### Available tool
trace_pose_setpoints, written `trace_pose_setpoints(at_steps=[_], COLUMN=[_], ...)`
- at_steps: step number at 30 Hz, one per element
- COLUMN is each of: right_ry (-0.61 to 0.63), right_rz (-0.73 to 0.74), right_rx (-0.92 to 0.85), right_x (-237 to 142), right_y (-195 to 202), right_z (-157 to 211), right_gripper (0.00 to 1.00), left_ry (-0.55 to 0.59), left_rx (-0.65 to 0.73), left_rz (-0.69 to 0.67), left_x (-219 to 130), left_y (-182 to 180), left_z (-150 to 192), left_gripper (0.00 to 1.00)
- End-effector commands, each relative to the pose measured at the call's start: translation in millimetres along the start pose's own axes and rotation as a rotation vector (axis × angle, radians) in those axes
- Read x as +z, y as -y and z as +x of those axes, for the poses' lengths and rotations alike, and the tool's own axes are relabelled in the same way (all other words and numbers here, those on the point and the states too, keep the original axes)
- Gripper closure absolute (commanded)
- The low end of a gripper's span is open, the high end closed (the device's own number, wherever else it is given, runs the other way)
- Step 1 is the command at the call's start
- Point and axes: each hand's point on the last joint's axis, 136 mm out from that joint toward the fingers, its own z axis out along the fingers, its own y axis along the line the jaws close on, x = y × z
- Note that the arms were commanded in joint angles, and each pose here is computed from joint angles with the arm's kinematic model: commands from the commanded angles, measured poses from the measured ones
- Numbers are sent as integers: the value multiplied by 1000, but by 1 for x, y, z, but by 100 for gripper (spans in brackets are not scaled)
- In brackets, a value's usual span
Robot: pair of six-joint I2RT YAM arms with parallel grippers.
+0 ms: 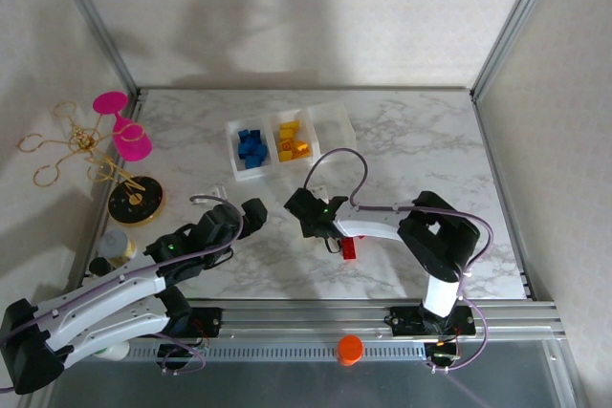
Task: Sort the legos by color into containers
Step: Pick up the lego from the center of the table, then place the lego in the container.
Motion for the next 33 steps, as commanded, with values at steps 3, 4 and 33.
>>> trace_pose_setpoints(at_steps=[3, 4, 33], right_ry=[19, 22, 351], right_rz=[-12, -15, 19], right_rx=[-11, -12, 209], right_x=[1, 0, -4], right_y=[-10, -10, 114], right_z=[-8, -9, -222], right_gripper=[56, 58, 59], left_ry=[23, 22, -62], left_rx=[-11, -11, 96], left_rz=[-38, -39, 51], left_x=[-3, -3, 41], left_y=[-11, -11, 73], left_z=[-2, -2, -16], left_gripper=[0, 0, 0])
